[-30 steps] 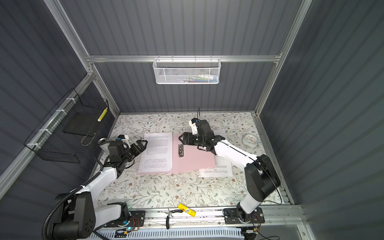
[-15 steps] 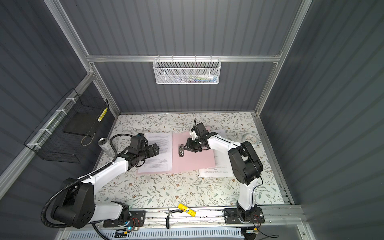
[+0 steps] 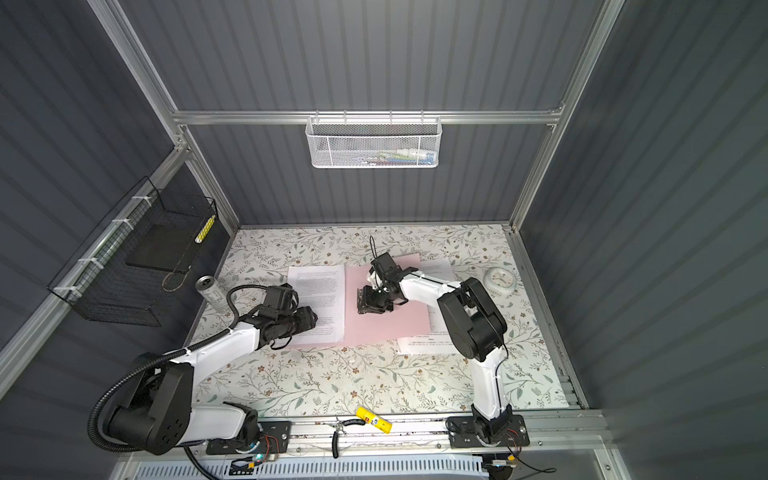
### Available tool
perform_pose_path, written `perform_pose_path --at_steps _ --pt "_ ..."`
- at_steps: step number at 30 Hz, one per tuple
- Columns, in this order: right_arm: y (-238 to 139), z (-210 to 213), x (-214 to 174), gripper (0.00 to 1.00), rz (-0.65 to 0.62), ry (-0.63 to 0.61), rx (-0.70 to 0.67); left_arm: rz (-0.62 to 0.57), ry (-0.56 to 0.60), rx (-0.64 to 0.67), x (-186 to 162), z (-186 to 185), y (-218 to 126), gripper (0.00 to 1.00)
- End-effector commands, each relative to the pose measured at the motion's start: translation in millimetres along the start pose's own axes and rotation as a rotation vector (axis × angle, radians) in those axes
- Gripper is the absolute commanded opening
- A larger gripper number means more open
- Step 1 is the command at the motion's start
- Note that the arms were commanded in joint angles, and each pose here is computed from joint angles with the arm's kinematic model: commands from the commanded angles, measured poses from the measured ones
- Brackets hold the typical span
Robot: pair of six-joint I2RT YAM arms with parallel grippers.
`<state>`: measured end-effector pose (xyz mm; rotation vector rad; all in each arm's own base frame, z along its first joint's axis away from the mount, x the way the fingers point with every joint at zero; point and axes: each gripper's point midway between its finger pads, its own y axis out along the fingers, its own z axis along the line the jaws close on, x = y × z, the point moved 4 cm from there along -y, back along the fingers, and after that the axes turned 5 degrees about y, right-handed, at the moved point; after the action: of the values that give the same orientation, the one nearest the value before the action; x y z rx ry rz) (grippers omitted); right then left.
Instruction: Put the files into the folder
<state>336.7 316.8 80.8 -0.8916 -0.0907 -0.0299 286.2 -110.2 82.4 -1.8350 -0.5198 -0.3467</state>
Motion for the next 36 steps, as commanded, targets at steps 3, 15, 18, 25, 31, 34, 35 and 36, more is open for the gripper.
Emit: perform_pose_path --at_steps 3,15,18,25,31,34,35,36 --pt "5 1 1 0.16 0.028 -0.010 -0.011 0.063 0.002 -0.010 -15 2 13 0.44" --pt "16 -6 2 0.15 0.062 0.002 -0.041 0.086 0.000 0.004 -25 8 23 0.42" --pt "19 -7 3 0.14 0.064 0.004 -0.046 0.086 0.000 0.002 -26 8 23 0.42" --pt "24 -11 4 0.13 0.073 0.015 -0.056 0.091 0.002 0.003 -27 9 24 0.40" --pt "28 -16 2 0.12 0.087 0.021 -0.072 0.086 0.006 0.006 -27 9 24 0.39" --pt "29 -17 2 0.11 0.089 0.025 -0.073 0.082 0.006 0.005 -27 9 23 0.39" --pt "30 -17 2 0.11 0.087 0.025 -0.074 0.084 0.006 0.004 -27 9 23 0.39" --pt "30 -17 3 0.09 0.088 0.026 -0.074 0.084 0.006 0.004 -27 9 24 0.39"
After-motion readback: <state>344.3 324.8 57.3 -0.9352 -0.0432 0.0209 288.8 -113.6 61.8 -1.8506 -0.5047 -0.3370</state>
